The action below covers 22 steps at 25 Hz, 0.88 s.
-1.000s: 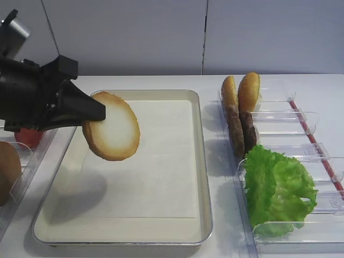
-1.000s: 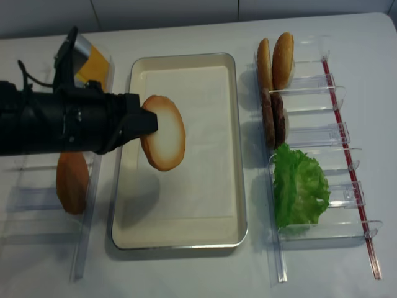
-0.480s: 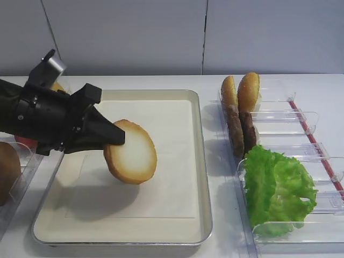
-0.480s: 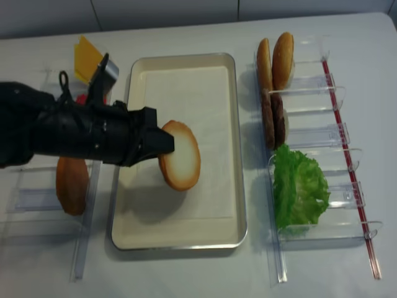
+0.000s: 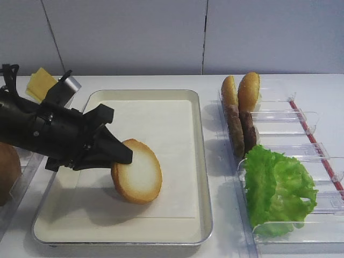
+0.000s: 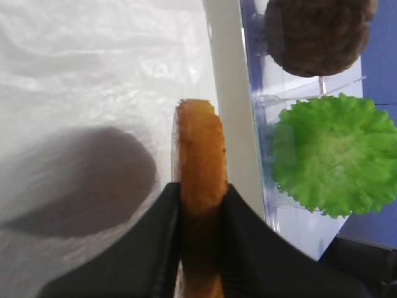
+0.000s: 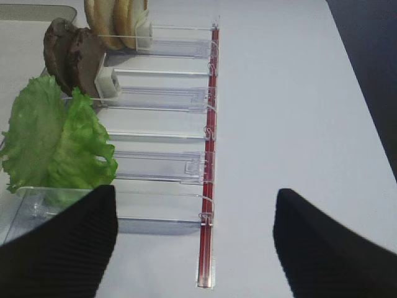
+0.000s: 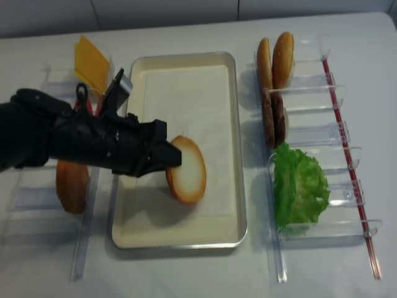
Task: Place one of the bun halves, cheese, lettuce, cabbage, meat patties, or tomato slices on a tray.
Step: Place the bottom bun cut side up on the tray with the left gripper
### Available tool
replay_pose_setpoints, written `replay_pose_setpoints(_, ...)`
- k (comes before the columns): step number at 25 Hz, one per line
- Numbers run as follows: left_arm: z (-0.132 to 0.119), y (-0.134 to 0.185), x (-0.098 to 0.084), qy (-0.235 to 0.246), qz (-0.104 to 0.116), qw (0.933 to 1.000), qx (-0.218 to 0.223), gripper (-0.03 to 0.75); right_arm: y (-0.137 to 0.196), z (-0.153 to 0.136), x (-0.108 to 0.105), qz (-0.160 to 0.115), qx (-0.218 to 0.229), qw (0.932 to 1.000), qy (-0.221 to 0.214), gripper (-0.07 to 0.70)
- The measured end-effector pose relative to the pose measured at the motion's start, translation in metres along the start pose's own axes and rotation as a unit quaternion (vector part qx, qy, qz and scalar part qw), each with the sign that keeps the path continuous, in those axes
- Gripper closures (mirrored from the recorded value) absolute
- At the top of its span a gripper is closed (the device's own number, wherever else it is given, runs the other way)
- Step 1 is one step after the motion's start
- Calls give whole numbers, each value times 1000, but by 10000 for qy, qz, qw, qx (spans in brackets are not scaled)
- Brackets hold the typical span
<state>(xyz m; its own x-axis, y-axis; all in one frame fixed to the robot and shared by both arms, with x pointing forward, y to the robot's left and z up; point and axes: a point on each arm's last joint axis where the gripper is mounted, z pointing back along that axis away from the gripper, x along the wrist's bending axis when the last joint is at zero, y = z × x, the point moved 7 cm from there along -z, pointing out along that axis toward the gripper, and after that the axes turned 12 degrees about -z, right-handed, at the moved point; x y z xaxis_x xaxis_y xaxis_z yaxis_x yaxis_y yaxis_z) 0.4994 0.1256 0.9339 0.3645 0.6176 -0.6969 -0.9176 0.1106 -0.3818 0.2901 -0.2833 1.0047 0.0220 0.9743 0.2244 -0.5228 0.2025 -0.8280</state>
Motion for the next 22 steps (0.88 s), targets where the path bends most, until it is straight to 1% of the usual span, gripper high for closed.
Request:
replay_pose_setpoints(3, -3, 3, 9, -149, 52, 9999, 4, 571, 0, 0, 0, 0, 0, 10000, 0, 87)
replay_pose_setpoints(7, -5, 1, 13, -255, 74, 9996, -52, 571, 0, 0, 0, 0, 0, 10000, 0, 87)
replay_pose_setpoints(22, -4, -4, 20, -473, 77, 9986, -210, 573, 0, 0, 0, 0, 0, 10000, 0, 87)
